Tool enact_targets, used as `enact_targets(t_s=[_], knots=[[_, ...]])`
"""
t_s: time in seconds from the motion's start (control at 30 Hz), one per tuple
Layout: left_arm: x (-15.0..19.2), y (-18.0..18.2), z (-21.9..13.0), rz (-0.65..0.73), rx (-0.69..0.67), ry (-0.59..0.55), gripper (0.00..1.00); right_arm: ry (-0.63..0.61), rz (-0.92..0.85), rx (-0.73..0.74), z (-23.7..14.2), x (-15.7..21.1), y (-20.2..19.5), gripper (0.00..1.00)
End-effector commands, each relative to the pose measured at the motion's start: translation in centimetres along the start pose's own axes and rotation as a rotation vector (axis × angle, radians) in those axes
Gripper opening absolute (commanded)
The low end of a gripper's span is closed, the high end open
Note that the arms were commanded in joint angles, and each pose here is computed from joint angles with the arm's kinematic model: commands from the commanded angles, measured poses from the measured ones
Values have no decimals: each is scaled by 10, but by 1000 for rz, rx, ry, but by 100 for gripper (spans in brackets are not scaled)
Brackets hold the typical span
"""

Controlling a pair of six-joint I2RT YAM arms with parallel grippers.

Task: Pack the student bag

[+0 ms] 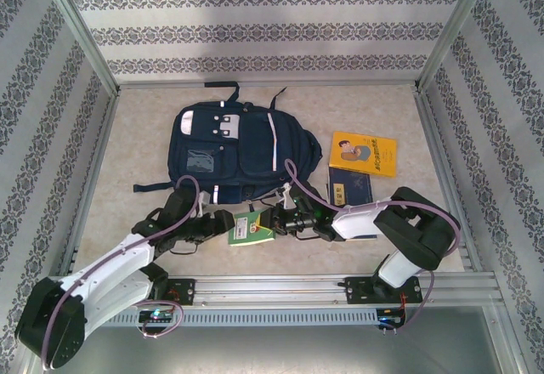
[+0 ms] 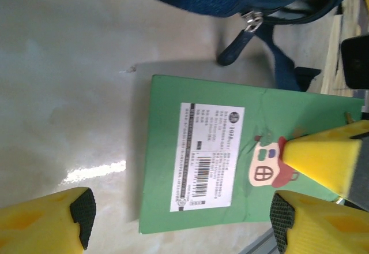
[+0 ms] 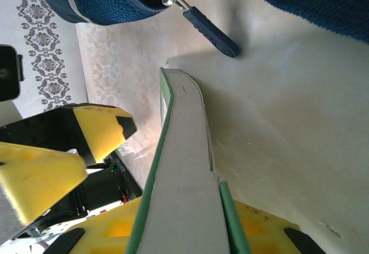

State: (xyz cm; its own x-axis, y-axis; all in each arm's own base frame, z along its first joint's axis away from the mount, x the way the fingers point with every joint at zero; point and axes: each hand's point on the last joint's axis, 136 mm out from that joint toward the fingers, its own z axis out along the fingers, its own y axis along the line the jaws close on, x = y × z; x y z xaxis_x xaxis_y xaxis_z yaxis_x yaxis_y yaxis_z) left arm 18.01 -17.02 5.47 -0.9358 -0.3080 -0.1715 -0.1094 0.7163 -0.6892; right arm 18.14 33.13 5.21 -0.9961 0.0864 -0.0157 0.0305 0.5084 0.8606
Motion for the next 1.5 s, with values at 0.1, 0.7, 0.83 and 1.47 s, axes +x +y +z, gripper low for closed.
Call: enact_targets(t_s=[0.1,0.7,0.83,1.47], knots=[[2,-9,16,28,52,50,72,19,10,48,6,1,-16,12],[6,-11,33,17,82,105,57,57,8,23,21,2,-7,38],[5,-14,34,17,101,99,57,66,4,11,27,2,-3,40],[-29,-40,-25,139,-11,-86,77,-51,-46,-8,-23,-15,15,3]])
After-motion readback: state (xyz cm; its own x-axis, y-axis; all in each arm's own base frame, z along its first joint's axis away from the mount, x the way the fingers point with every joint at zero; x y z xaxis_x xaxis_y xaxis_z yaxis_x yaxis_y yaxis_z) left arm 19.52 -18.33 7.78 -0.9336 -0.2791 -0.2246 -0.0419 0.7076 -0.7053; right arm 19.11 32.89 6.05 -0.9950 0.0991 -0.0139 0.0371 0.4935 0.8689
